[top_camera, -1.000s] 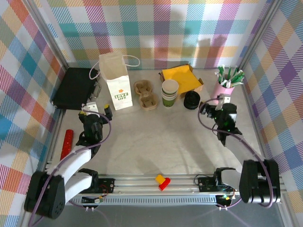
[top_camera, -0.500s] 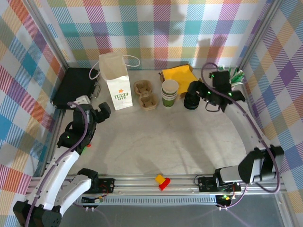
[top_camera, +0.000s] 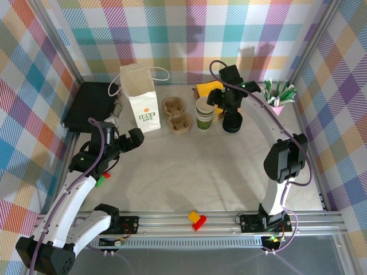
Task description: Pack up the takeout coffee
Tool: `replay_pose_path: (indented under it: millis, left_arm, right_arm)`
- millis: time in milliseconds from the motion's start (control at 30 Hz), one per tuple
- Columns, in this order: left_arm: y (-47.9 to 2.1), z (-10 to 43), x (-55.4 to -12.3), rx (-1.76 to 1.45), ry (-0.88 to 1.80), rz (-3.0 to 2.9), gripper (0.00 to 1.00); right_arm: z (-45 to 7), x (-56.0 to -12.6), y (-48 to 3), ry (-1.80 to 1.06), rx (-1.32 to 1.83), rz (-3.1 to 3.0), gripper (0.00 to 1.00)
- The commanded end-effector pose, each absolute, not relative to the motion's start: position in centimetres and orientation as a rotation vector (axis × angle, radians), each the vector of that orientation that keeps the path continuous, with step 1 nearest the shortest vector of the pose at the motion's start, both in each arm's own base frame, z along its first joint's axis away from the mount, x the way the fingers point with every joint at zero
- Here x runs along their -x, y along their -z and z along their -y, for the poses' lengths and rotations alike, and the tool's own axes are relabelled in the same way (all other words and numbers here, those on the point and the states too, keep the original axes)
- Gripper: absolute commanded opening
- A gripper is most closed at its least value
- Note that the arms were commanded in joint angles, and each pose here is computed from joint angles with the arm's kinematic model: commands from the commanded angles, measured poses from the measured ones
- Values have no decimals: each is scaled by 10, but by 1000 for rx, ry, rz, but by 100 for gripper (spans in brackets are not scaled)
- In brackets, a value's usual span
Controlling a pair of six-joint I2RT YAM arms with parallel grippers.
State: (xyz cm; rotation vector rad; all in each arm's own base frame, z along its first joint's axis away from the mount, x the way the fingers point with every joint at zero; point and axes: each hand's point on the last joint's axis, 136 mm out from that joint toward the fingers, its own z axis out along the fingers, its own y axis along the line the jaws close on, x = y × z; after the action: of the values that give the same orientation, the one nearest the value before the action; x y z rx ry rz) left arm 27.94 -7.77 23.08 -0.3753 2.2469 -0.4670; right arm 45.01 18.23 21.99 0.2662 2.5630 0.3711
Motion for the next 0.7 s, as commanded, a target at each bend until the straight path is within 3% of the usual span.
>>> replay_pose_path:
  millis: [0, 333, 667]
  left_arm:
    - [-239, 87, -279, 324, 507, -2254, 99]
    - [-237, 86, -281, 323, 496, -2255, 99]
    - [-233, 83, -281, 333, 481, -2254, 99]
  right_arm:
    - [-184, -454, -221, -331, -251, -2577, 58]
    - [-191, -469, -203, -320, -248, -2603, 48]
    - [-198, -474, -192, -318, -219, -2633, 30]
